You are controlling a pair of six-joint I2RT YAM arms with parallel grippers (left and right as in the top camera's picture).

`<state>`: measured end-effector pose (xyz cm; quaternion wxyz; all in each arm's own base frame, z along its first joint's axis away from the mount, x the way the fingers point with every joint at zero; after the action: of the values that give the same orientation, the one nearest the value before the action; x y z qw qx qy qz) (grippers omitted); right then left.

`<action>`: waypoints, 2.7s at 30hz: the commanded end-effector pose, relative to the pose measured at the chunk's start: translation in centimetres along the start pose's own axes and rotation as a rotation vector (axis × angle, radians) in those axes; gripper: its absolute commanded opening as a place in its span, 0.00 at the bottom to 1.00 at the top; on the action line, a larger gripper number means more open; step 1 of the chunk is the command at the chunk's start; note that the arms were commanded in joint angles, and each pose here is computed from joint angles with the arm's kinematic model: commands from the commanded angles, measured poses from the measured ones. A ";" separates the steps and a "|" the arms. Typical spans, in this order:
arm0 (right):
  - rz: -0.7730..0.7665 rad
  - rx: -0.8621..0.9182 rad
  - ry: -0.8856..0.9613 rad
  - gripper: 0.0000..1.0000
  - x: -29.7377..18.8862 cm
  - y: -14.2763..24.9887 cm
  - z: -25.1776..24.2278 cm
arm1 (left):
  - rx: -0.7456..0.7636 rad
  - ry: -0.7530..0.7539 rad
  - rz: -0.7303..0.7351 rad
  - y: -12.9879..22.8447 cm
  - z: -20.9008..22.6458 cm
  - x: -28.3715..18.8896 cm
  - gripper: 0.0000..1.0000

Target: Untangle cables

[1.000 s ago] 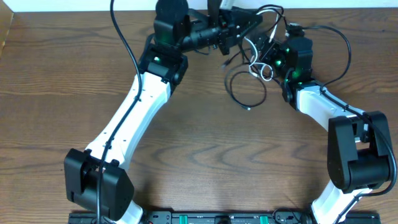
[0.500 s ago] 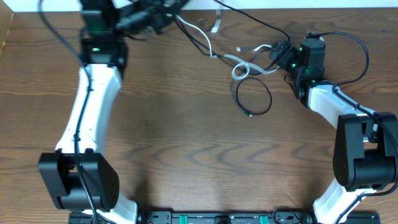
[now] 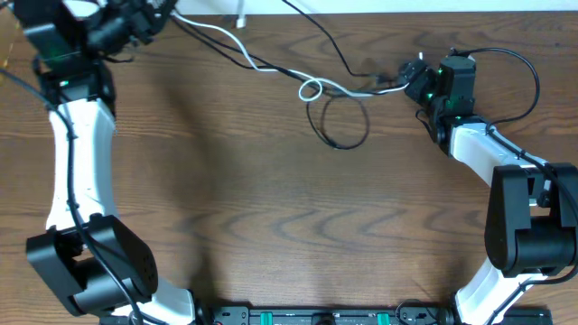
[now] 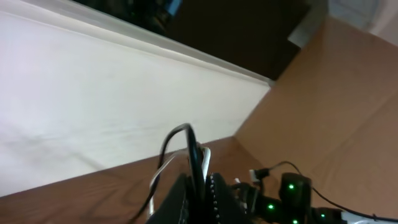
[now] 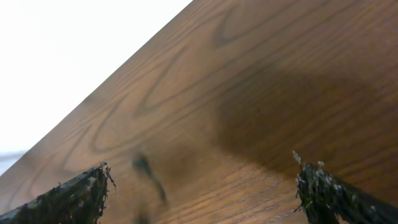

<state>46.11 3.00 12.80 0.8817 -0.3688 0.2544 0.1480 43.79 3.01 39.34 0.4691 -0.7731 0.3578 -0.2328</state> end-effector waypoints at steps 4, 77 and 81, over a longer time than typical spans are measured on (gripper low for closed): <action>-0.035 0.013 0.017 0.96 -0.3 -0.9 -0.1 | 0.000 -0.051 -0.028 -1.3 1.0 -3.5 0.08; 0.132 -0.565 -1.134 0.99 -7.6 -0.1 11.3 | -0.141 -0.203 -0.012 0.2 4.1 -7.2 0.08; 0.124 -0.575 -1.145 0.99 -7.8 0.4 11.9 | -0.140 -0.171 0.007 0.6 3.5 -5.7 0.08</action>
<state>43.81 10.53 23.29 0.7347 -0.4453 -0.2789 0.4292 42.40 10.53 36.40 0.4284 -0.8328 0.3285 -0.1226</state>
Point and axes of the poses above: each gripper's point midway between its finger pads, its own x axis out along the fingers, its own z axis along the line the jaws close on, y = z × x, the point moved 7 cm from there along -x, back along the fingers, and after that the axes turned 4 degrees about x, right-handed, at the moved point
